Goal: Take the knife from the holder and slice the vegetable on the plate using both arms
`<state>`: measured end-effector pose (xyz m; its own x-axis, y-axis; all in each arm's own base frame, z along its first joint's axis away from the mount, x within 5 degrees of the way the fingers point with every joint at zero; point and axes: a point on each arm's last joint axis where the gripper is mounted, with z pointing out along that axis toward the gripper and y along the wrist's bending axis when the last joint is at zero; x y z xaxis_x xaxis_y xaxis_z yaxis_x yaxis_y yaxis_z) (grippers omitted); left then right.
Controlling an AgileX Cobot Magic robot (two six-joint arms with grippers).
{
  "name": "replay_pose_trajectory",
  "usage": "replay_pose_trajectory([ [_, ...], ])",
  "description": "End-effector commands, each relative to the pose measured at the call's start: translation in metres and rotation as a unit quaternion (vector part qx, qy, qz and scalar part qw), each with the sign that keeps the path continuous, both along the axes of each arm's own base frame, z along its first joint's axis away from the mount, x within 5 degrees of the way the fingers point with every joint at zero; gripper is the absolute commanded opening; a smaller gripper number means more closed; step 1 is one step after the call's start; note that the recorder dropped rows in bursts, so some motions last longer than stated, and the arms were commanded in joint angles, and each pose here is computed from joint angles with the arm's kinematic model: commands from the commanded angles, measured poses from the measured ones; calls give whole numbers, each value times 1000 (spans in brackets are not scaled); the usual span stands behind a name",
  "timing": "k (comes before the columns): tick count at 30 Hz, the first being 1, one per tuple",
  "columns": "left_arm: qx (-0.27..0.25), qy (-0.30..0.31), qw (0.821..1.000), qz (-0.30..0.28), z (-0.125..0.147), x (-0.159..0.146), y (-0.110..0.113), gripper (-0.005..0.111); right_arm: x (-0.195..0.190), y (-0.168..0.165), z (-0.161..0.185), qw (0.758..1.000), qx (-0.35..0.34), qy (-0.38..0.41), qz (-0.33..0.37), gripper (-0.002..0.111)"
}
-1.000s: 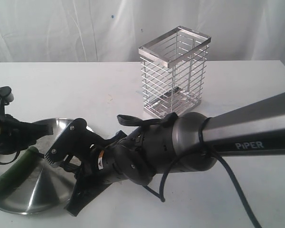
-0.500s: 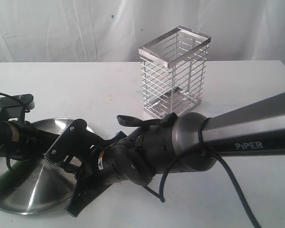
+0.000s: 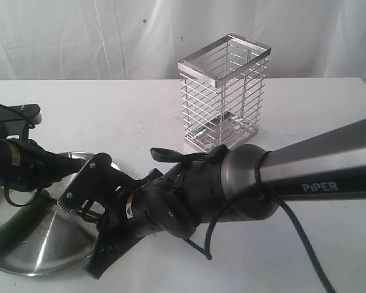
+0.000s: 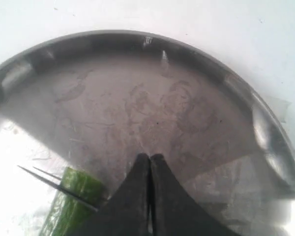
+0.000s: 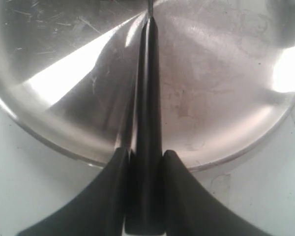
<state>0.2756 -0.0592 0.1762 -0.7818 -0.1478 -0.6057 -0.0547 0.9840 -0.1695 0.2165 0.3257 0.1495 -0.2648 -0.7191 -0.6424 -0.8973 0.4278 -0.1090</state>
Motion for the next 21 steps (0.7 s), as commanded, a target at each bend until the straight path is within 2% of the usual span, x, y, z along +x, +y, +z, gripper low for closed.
replay_pose_trajectory([
  [1,33,25,999,-4,7,-9,4,0,2,-1,2,1000,2,-4,1,0],
  [8,22,31,999,-11,-10,-12,2,0,2,0,2,1000,2,-5,0,0],
  [13,21,65,998,-6,-32,-15,2,0,2,0,2,1000,2,-5,0,0],
  [15,15,41,999,-9,-22,-11,1,0,2,0,2,1000,3,-5,0,0],
  [16,14,12,1000,-15,-8,-6,0,0,2,0,2,1000,3,-5,0,0],
  [18,29,-6,999,-16,13,-4,2,0,2,0,2,1000,2,-5,0,0],
  [21,48,-5,999,-11,30,-10,7,0,2,0,2,1000,2,-5,0,0],
])
